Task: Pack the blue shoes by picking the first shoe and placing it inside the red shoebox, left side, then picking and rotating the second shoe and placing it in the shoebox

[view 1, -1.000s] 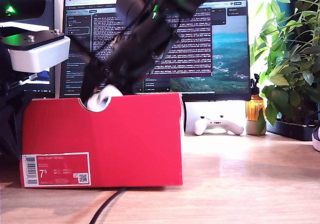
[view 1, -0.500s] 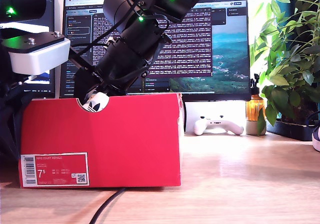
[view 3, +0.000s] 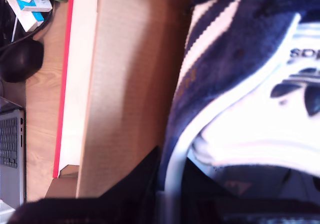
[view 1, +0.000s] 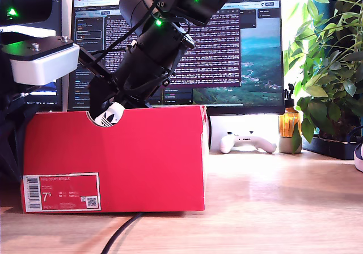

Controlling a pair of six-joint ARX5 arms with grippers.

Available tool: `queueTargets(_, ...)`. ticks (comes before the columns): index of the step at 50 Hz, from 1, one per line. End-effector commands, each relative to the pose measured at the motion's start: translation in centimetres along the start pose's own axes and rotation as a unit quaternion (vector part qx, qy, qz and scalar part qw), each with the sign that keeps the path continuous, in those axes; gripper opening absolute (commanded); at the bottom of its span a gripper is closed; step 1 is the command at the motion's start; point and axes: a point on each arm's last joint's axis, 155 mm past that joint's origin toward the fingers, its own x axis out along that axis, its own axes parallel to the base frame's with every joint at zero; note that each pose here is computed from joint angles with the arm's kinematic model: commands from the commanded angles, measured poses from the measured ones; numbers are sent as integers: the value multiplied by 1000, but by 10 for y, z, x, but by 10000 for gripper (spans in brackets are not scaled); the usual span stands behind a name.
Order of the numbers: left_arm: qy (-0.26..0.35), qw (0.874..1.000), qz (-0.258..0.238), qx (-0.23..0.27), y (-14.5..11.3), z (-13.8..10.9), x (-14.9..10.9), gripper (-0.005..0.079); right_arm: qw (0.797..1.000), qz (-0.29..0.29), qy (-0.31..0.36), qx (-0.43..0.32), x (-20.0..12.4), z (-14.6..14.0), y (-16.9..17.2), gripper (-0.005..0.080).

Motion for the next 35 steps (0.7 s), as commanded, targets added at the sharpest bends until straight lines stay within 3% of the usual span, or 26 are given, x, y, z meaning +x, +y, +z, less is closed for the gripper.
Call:
queueTargets(1, 3, 1000, 2, 1, 1, -1, 5, -19, 1000, 26, 0, -8, -1, 0, 22, 53)
queueTargets(8, 5, 1000, -2, 2, -1, -2, 5, -19, 999, 45, 16, -24, -2, -5, 29, -15)
queueTargets(16, 5, 1000, -2, 3, -1, -2, 5, -19, 996, 84, 26, -36, -5, -6, 48, -13)
queueTargets(31, 7, 1000, -5, 4, -3, -3, 5, -19, 998, 51, 26, -37, -4, -6, 34, -13)
queueTargets(35, 6, 1000, -3, 3, -2, -3, 5, -19, 998, 51, 25, -41, -5, -5, 33, 46)
